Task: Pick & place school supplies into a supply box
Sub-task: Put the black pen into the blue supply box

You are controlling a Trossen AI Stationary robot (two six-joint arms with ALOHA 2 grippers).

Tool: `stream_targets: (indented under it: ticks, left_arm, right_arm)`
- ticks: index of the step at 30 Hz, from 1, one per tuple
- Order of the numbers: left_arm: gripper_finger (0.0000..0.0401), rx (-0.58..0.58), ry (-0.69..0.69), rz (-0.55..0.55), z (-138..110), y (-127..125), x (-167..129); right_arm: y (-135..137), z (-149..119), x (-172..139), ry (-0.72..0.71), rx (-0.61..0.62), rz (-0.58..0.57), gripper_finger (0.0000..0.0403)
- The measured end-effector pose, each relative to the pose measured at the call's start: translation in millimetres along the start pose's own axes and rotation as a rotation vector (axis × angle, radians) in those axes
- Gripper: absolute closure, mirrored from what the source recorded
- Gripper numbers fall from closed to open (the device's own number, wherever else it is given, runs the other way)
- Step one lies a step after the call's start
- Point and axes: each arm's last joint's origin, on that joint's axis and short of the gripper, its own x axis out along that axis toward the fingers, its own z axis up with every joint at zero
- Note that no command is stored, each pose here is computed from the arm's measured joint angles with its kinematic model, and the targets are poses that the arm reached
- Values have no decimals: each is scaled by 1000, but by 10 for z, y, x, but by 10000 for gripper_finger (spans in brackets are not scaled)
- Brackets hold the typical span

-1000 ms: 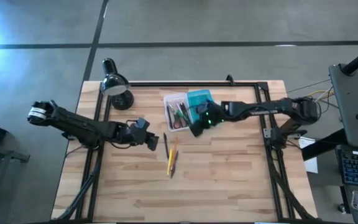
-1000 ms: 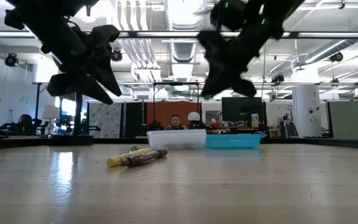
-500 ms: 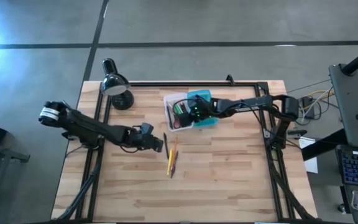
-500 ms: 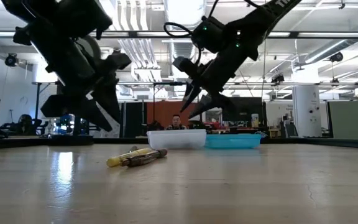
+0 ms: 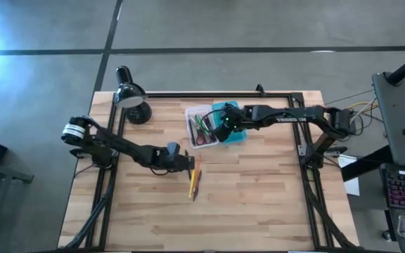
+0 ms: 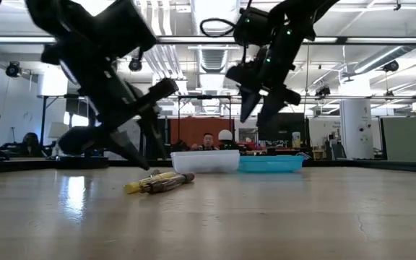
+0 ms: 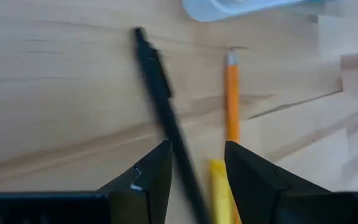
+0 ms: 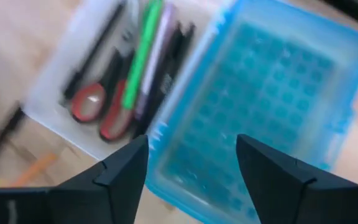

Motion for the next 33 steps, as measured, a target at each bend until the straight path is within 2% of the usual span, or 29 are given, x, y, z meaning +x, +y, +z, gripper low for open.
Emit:
stream_targets:
  ticks: [9, 12, 16, 24, 28, 31, 33]
  left_arm:
    - [270, 37, 50, 249, 64, -203, 178]
    - [270, 76, 66, 274, 98, -257, 243]
    - [282, 56, 102, 314, 175, -259, 342]
    - [386, 18, 172, 376, 312, -170, 362]
    - [391, 9, 194, 375, 329, -173, 340]
    - [395, -13, 193, 340, 354, -226, 218]
    - [396, -34, 190, 378, 368, -194, 81]
  right_arm:
    - [-95, -155, 85, 36, 2, -51, 158]
    - [-116, -195, 106, 45, -2, -57, 158]
    - [-167, -273, 148, 71, -22, -76, 160]
    - [-412, -408, 19, 58, 3, -86, 167]
    - [-606, -477, -121, 3, 7, -94, 168]
    - [-761, -535, -236, -44, 39, -82, 168]
    - [-868, -591, -299, -66, 60, -92, 168]
